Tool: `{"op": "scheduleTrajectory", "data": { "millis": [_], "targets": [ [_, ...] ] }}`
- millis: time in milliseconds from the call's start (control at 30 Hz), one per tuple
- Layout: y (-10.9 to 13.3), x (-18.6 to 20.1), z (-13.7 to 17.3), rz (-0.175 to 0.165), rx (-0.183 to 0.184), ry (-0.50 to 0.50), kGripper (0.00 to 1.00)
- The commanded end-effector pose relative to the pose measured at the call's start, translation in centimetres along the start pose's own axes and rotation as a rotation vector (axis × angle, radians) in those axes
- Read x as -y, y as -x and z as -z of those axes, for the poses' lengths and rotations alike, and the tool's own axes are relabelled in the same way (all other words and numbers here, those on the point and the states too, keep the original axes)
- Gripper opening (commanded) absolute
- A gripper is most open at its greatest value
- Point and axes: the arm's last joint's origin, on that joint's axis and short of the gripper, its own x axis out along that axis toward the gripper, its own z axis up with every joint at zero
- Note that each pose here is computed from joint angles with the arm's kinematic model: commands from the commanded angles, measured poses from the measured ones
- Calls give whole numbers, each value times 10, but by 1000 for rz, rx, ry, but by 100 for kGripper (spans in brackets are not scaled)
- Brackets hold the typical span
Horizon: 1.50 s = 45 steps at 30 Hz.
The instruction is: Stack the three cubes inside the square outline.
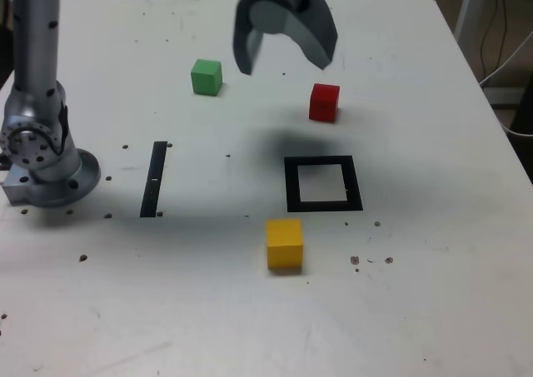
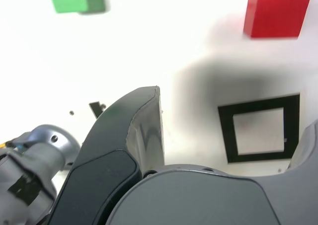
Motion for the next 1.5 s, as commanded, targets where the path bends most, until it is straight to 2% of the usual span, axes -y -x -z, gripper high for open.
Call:
{"op": "scheduleTrajectory", "data": {
  "millis": [0, 100, 167, 367, 767, 933, 1167, 1467],
  "targets": [
    [-13, -4, -13, 9, -19, -5, 98],
    [-32, -10, -29, 20, -39, -10, 98],
    [-39, -14, -34, 21, -38, -10, 98],
    [-50, -32, -39, 15, -23, 7, 98],
    [-74, -43, -57, 11, -41, 1, 91],
    [-75, -44, -60, 0, -33, 1, 83],
    [-79, -46, -65, -8, -14, 7, 63],
    [-87, -47, -70, -11, 3, 13, 52]
  ]
}}
